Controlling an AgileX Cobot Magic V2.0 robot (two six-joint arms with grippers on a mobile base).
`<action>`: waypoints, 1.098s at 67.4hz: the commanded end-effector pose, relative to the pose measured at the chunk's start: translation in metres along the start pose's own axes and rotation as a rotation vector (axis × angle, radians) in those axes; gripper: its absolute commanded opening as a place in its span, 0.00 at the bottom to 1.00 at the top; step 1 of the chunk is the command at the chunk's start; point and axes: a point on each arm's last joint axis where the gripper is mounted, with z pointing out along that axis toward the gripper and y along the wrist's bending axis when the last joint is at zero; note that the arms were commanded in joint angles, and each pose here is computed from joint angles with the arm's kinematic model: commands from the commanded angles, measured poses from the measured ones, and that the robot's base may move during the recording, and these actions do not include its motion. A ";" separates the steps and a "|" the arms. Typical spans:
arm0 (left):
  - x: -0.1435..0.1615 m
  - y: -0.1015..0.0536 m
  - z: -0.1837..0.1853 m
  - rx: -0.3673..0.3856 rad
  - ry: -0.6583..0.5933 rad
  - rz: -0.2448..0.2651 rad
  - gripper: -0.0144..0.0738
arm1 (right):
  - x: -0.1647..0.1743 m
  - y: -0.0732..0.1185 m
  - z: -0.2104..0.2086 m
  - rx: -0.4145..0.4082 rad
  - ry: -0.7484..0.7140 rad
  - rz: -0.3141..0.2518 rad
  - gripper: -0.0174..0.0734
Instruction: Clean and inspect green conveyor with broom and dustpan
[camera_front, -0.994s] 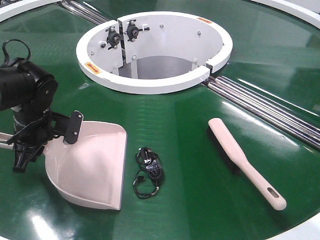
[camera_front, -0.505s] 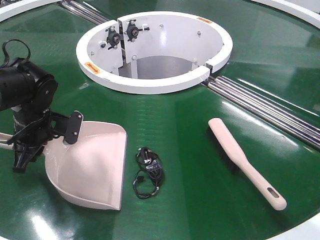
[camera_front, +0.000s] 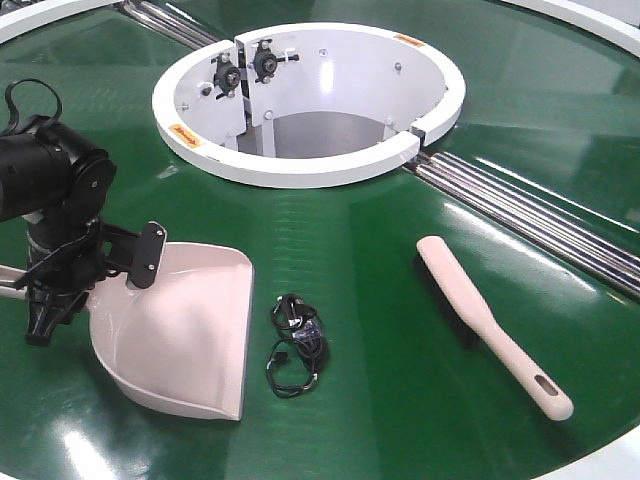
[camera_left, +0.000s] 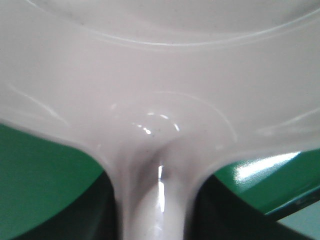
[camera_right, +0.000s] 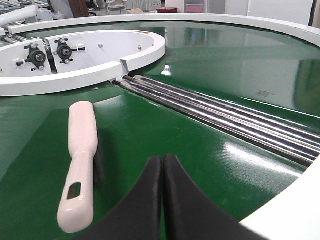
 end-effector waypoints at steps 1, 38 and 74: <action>0.009 -0.003 -0.022 -0.028 0.015 -0.008 0.16 | -0.010 -0.001 -0.001 0.013 -0.143 -0.013 0.18; 0.009 -0.003 -0.022 -0.028 0.015 -0.007 0.16 | -0.125 0.001 -0.004 -0.013 -0.165 0.105 0.18; 0.009 -0.003 -0.022 -0.028 0.015 -0.007 0.16 | -0.122 0.002 0.055 -0.021 0.218 -0.003 0.25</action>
